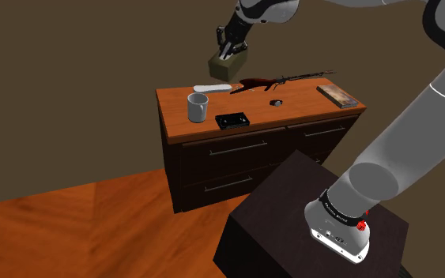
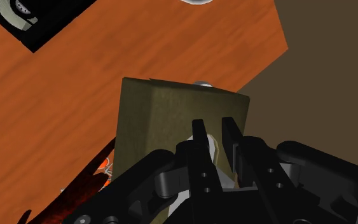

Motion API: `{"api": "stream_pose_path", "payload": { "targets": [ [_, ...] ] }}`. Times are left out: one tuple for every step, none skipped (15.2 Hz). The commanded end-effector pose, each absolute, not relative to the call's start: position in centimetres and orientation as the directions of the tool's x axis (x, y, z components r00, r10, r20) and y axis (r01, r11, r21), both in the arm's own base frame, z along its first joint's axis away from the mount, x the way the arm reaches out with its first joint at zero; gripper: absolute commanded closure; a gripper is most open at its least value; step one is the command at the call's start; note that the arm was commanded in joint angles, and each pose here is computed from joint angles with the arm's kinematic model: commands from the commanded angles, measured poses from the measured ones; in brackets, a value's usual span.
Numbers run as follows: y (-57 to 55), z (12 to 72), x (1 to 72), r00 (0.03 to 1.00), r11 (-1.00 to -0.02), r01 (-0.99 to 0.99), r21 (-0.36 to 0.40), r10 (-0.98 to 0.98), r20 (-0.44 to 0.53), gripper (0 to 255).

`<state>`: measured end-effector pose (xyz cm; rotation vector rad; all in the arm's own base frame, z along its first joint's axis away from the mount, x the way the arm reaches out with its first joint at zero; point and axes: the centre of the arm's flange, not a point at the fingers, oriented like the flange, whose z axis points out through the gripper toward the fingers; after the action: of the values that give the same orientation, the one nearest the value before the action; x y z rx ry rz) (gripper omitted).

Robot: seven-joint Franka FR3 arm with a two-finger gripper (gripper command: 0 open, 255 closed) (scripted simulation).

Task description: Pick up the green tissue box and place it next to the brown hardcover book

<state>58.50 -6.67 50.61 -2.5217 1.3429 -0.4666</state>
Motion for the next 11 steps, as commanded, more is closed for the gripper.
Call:
{"api": "stream_pose_path", "payload": {
  "targets": [
    [-6.7, 51.8, 58.6, 0.525, -0.546, -0.757, -0.360, -0.835, 0.163, 255],
    [-6.7, 52.3, 58.6, 0.525, -0.546, -0.757, -0.360, -0.835, 0.163, 255],
    [-6.7, 52.8, 58.6, 0.525, -0.546, -0.757, -0.360, -0.835, 0.163, 255],
    [-6.7, 53.4, 58.6, 0.525, -0.546, -0.757, -0.360, -0.835, 0.163, 255],
    [-6.7, 53.9, 58.6, 0.525, -0.546, -0.757, -0.360, -0.835, 0.163, 255],
    [-6.7, 54.4, 58.6, 0.525, -0.546, -0.757, -0.360, -0.835, 0.163, 255],
    [-6.7, 55.0, 58.6, 0.525, -0.546, -0.757, -0.360, -0.835, 0.163, 255],
    [-6.7, 55.5, 58.6, 0.525, -0.546, -0.757, -0.360, -0.835, 0.163, 255],
    [-6.7, 56.0, 58.6, 0.525, -0.546, -0.757, -0.360, -0.835, 0.163, 255],
    [-6.7, 56.5, 58.6, 0.525, -0.546, -0.757, -0.360, -0.835, 0.163, 255],
    [-6.7, 57.1, 58.6, 0.525, -0.546, -0.757, -0.360, -0.835, 0.163, 255]
  ]
}}
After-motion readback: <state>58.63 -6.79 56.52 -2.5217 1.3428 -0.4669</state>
